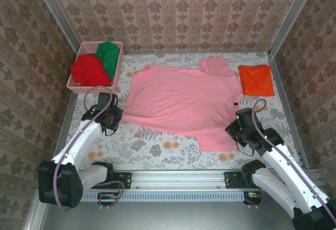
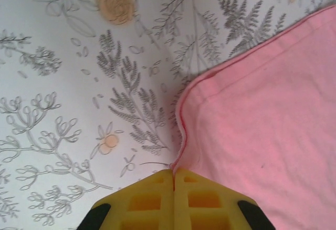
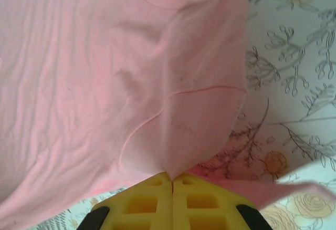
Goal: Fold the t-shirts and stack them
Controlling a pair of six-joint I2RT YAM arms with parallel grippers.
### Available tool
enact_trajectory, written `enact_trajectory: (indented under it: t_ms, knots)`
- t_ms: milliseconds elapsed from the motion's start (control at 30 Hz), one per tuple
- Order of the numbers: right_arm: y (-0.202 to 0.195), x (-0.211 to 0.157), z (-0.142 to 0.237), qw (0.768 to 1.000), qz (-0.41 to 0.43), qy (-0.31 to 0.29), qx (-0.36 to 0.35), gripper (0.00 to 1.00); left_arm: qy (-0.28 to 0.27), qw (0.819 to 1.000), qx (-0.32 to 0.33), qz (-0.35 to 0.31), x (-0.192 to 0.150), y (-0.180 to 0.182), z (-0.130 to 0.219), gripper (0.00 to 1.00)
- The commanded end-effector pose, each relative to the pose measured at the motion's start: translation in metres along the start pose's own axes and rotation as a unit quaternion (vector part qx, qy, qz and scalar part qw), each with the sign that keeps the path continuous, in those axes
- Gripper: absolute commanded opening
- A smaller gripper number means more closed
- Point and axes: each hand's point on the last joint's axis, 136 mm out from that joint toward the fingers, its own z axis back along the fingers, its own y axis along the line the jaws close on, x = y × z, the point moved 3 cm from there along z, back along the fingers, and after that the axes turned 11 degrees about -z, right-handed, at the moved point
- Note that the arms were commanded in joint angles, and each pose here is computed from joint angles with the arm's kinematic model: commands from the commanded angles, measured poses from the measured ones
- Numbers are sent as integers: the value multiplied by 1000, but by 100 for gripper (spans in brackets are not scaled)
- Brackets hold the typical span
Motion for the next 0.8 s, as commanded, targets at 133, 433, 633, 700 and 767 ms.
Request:
enact_trajectory:
  t_ms: [133, 433, 633, 700, 767]
  knots:
    - [30, 42, 0, 997, -10, -78, 22, 0, 9, 1000, -10, -4, 19, -28, -16, 0]
    - [48, 84, -17, 996, -22, -81, 24, 0, 23, 998, -11, -57, 50, -69, -45, 0]
    - [64, 103, -32, 997, -27, -63, 38, 0, 32, 996, -1, -85, 62, -82, -58, 0]
    - [68, 107, -38, 998, -23, -57, 34, 0, 33, 995, 1, -93, 65, -86, -61, 0]
    - [72, 112, -44, 998, -20, -55, 31, 0, 36, 994, 3, -100, 68, -89, -65, 0]
